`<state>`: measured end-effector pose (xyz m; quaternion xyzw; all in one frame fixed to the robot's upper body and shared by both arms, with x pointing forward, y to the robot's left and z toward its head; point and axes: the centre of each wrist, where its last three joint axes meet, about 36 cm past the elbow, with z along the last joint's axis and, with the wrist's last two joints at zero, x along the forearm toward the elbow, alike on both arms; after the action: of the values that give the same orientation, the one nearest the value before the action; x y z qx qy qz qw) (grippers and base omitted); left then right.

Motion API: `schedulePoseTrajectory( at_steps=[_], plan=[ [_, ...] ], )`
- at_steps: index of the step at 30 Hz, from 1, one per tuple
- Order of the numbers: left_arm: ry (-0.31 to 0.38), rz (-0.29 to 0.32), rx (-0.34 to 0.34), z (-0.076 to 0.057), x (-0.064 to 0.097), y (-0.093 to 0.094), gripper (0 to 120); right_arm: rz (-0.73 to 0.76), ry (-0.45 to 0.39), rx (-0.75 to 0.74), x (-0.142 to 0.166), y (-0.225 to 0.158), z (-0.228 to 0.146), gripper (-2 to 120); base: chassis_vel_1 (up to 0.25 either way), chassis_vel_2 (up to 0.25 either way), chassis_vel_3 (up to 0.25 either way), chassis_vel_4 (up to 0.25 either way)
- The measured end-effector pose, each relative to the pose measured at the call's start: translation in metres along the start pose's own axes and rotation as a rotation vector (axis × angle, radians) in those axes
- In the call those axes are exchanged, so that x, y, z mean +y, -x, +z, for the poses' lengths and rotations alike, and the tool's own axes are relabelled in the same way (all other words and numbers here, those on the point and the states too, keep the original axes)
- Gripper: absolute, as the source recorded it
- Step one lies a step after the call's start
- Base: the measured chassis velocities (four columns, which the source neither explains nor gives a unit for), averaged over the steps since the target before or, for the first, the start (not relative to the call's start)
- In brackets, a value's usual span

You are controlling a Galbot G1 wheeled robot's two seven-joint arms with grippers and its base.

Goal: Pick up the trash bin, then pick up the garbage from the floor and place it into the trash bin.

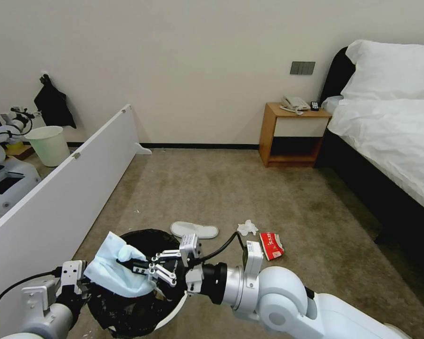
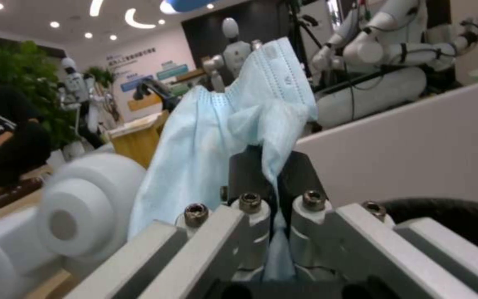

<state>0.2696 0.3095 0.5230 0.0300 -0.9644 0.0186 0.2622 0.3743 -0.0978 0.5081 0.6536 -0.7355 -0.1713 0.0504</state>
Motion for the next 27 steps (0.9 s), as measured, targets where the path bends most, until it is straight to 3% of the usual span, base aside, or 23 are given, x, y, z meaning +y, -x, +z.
schedulePoseTrajectory(
  at_steps=[9,27],
  plan=[
    [0.0,0.011,0.006,0.002,-0.003,-0.004,3,0.048,-0.002,0.019,-0.008,-0.001,0.011,0,0.0,0.0,0.0,0.0],
    [0.004,0.017,0.023,0.005,-0.006,-0.012,3,0.118,-0.023,0.064,-0.016,-0.006,0.027,64,0.0,0.0,0.0,0.0]
  ],
)
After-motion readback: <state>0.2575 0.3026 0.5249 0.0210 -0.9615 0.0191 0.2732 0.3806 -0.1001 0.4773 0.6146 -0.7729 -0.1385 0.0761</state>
